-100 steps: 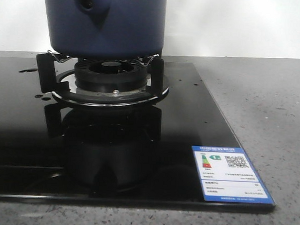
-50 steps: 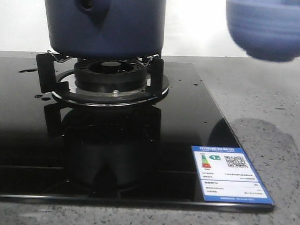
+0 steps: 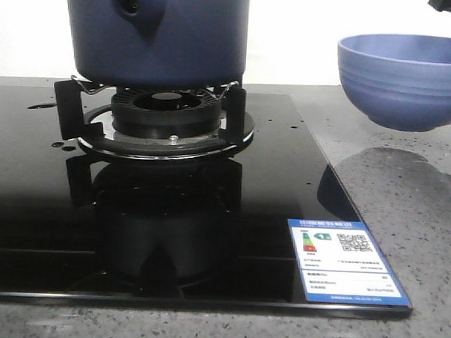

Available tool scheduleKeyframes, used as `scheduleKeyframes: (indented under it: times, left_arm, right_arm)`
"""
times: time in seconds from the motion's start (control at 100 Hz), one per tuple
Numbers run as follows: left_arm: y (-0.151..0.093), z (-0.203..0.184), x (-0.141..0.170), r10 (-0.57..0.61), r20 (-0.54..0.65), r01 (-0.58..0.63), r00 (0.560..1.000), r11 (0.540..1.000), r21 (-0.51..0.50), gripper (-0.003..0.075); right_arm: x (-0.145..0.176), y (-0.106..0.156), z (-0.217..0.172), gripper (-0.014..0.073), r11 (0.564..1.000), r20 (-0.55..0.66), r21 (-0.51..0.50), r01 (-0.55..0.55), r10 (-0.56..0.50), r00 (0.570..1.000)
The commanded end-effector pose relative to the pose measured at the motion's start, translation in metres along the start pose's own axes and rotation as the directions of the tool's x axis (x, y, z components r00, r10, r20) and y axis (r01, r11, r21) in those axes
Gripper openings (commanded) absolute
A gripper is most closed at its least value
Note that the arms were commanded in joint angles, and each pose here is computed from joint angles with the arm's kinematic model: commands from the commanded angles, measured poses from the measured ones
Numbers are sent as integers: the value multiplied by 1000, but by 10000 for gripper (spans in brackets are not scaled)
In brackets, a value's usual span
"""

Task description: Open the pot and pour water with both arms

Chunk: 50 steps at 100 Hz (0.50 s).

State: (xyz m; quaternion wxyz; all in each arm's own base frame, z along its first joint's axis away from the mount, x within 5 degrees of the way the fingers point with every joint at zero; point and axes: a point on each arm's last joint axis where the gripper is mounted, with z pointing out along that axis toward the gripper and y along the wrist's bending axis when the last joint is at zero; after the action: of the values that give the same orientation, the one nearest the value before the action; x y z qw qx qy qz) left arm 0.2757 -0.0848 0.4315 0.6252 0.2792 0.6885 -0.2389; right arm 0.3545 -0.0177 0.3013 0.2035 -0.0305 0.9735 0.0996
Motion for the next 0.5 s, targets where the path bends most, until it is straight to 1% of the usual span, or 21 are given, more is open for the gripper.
scheduleKeyframes:
  times: [0.0, 0.16, 0.41, 0.46, 0.49]
  left_arm:
    - [-8, -11, -25, -22, 107, 22, 994, 1000, 0, 354]
    - [-8, -11, -25, -22, 107, 22, 994, 1000, 1, 354]
    - [-8, -11, -25, -22, 107, 22, 994, 1000, 1, 354]
    - [-8, -11, -25, -22, 107, 22, 994, 1000, 1, 354]
    - [-8, -11, -25, -22, 107, 22, 994, 1000, 1, 354]
  right_arm:
    - [-6, 2, -18, -43, 1000, 80, 4, 2, -3, 997]
    - [-4, 0, -7, -43, 1000, 27, -7, -4, 5, 1000]
    - [-3, -2, -5, -37, 1000, 10, 3, 2, -2, 1000]
    - [-2, -2, -5, -15, 1000, 3, 3, 13, -13, 1000]
    - [-2, -1, -5, 18, 1000, 0, 2, 16, -16, 1000]
